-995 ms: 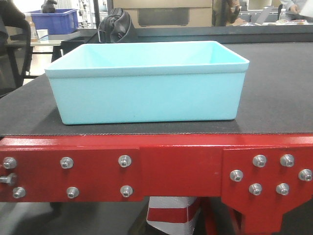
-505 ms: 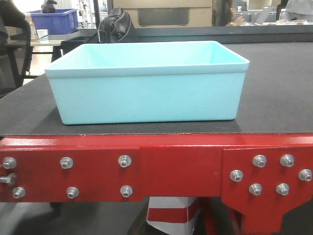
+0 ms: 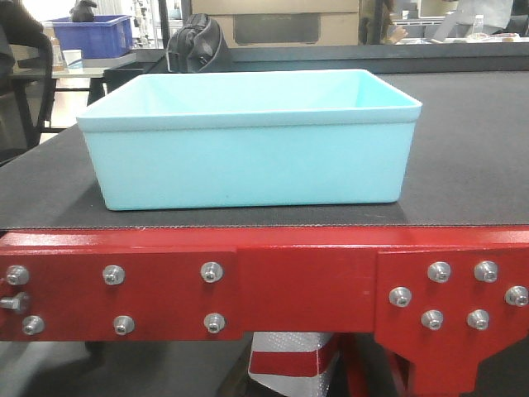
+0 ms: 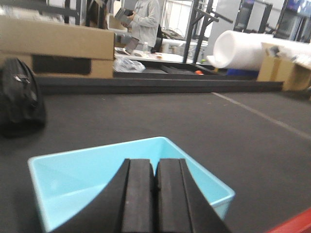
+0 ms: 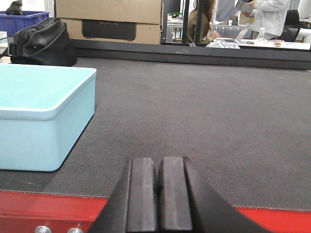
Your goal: Fetch blue bin and place on conveyor start
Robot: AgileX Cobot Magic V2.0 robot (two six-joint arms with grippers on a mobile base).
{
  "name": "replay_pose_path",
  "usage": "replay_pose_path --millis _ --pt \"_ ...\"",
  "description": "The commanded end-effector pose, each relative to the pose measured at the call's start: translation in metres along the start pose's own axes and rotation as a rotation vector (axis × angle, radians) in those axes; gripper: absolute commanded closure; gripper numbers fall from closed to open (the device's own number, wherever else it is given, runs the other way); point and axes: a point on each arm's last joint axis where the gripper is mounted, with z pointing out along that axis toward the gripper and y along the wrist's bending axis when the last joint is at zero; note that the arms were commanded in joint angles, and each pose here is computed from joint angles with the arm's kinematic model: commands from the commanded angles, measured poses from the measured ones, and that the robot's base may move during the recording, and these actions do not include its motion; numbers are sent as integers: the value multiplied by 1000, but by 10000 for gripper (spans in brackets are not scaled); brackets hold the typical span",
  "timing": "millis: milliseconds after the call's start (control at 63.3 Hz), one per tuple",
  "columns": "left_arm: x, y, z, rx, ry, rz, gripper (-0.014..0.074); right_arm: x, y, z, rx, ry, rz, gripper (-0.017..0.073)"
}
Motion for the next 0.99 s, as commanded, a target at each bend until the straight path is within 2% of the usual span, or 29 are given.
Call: replay_pose_path --millis 0,190,379,679,790,979 --pt "11 8 -9 -52 -45 55 704 -3 0 -1 6 -34 4 725" --pt "54 27 -40 -222 -52 66 704 -3 0 -1 6 -34 4 725" --pt "90 34 -66 -331 -64 75 704 -3 0 -1 6 -34 4 725" --pt "136 37 -89 -424 -80 87 704 -3 0 -1 6 -34 4 725" --pt "141 38 -92 -453 -43 115 704 -3 0 -1 6 -34 4 725" --pt "142 38 -94 -475 -61 120 704 -3 0 -1 6 -34 4 725"
